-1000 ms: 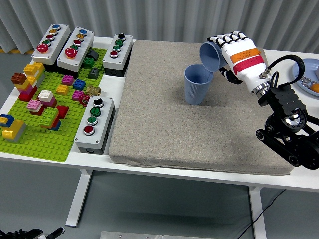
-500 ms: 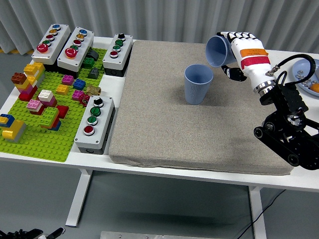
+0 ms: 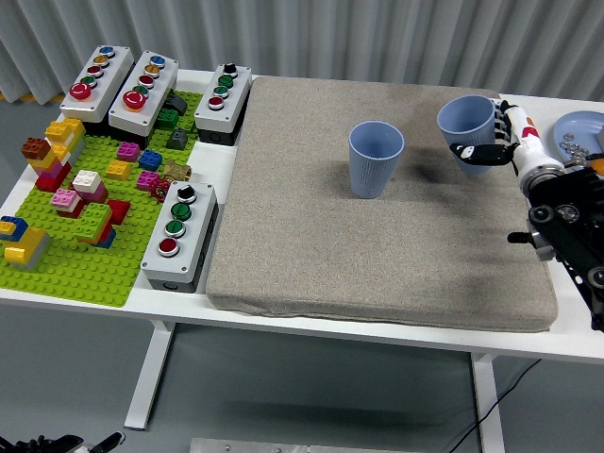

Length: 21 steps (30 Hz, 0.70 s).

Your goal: Pick cup pour cup place

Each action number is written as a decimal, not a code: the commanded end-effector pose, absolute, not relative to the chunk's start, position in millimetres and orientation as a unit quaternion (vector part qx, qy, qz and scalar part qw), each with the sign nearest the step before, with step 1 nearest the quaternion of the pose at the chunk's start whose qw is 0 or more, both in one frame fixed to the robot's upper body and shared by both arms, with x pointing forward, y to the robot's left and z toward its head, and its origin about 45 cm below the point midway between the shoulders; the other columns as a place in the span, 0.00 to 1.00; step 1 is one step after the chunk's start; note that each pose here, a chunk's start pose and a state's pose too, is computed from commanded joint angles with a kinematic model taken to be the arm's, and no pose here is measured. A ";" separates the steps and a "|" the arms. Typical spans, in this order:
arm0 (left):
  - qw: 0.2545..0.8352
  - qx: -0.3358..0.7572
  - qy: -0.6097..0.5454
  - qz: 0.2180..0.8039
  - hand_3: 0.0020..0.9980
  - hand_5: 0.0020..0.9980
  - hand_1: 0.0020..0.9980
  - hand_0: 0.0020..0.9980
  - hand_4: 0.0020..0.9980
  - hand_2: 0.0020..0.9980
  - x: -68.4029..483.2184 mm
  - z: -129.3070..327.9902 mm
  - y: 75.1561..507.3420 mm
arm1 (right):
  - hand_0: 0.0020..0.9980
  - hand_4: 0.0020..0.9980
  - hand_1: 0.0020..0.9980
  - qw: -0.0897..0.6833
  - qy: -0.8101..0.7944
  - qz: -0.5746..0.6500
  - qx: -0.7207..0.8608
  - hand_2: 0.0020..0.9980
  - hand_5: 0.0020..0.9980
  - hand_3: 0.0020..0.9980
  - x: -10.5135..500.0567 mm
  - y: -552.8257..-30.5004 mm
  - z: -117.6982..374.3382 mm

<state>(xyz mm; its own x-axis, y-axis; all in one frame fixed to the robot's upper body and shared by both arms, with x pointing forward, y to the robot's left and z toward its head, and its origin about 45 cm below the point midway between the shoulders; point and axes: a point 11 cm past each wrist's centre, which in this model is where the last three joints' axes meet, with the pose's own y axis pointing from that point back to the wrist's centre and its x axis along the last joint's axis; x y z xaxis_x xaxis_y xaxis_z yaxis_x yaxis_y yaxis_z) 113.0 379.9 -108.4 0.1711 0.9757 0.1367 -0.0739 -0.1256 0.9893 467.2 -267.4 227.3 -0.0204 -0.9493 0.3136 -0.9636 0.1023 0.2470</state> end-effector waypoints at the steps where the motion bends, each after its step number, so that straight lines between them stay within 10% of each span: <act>1: 0.524 0.558 0.404 0.501 0.65 0.99 0.76 0.77 0.51 0.81 113.1 -108.5 379.6 | 0.84 0.76 0.70 0.192 -0.717 -0.009 0.670 0.59 0.04 0.61 465.5 -270.9 224.1; 21: 0.525 0.561 0.406 0.495 0.65 0.99 0.76 0.77 0.51 0.81 108.6 -110.3 376.4 | 0.83 0.75 0.70 0.108 -0.730 -0.073 0.671 0.59 0.04 0.61 439.6 -273.6 190.4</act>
<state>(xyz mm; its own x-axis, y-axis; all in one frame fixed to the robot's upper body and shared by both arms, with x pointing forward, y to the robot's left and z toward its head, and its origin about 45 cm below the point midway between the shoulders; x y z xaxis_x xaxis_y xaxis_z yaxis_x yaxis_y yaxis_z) 108.6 376.4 -110.3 0.1805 0.9751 0.1290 -0.0653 -0.1189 0.9907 439.6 -273.6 190.4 -0.0772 -0.9953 0.0592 -0.9636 0.0897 0.2519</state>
